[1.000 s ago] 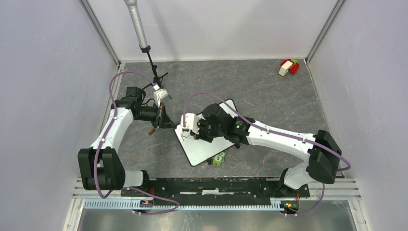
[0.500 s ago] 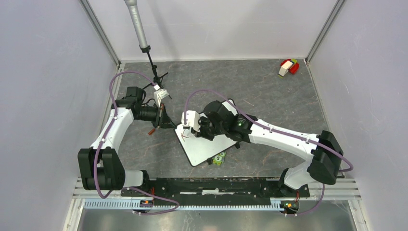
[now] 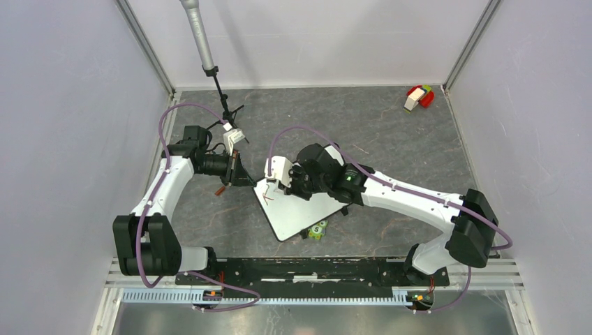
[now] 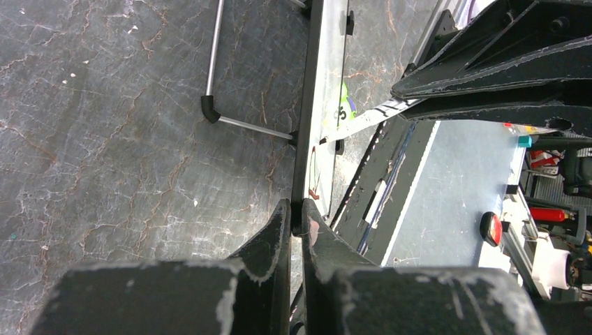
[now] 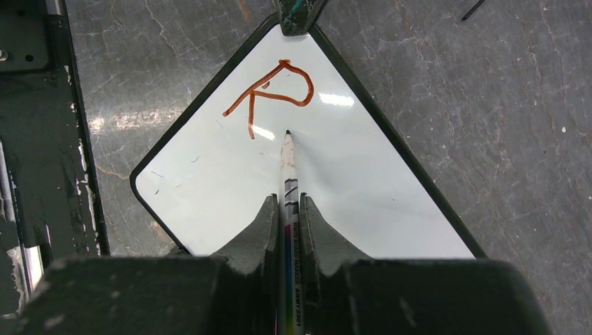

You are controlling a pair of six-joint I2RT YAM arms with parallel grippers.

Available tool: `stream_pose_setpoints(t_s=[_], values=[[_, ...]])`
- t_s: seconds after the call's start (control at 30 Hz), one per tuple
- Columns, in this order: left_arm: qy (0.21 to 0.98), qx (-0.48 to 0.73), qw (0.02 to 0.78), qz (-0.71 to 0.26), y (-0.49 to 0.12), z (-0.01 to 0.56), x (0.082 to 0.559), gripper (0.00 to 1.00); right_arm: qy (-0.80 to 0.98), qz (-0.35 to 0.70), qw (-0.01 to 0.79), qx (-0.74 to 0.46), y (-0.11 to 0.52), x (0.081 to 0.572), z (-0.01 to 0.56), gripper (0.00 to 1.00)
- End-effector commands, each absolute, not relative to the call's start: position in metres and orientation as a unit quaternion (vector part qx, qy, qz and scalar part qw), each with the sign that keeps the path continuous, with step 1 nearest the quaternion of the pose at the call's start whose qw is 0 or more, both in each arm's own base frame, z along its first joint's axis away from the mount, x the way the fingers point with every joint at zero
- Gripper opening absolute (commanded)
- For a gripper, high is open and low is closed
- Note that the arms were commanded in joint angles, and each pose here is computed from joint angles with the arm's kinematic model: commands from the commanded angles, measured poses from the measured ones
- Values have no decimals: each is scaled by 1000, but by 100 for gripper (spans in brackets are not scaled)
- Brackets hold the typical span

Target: Write a sentence on the whiteboard

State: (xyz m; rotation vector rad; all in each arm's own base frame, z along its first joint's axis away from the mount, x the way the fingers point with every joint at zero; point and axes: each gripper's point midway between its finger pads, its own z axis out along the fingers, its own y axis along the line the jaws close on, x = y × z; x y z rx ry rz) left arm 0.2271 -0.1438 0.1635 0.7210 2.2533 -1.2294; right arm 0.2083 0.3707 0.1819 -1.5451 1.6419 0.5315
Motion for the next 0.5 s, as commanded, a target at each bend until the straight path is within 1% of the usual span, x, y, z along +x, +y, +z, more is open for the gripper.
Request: stream_pose_setpoints(t_s=[0.0, 0.47], values=[[812, 276, 236, -457, -150, 171, 222, 2, 643, 208, 430, -599, 380, 220, 198, 0], [812, 277, 236, -456, -150, 170, 223, 3, 657, 208, 396, -607, 364, 206, 170, 0]])
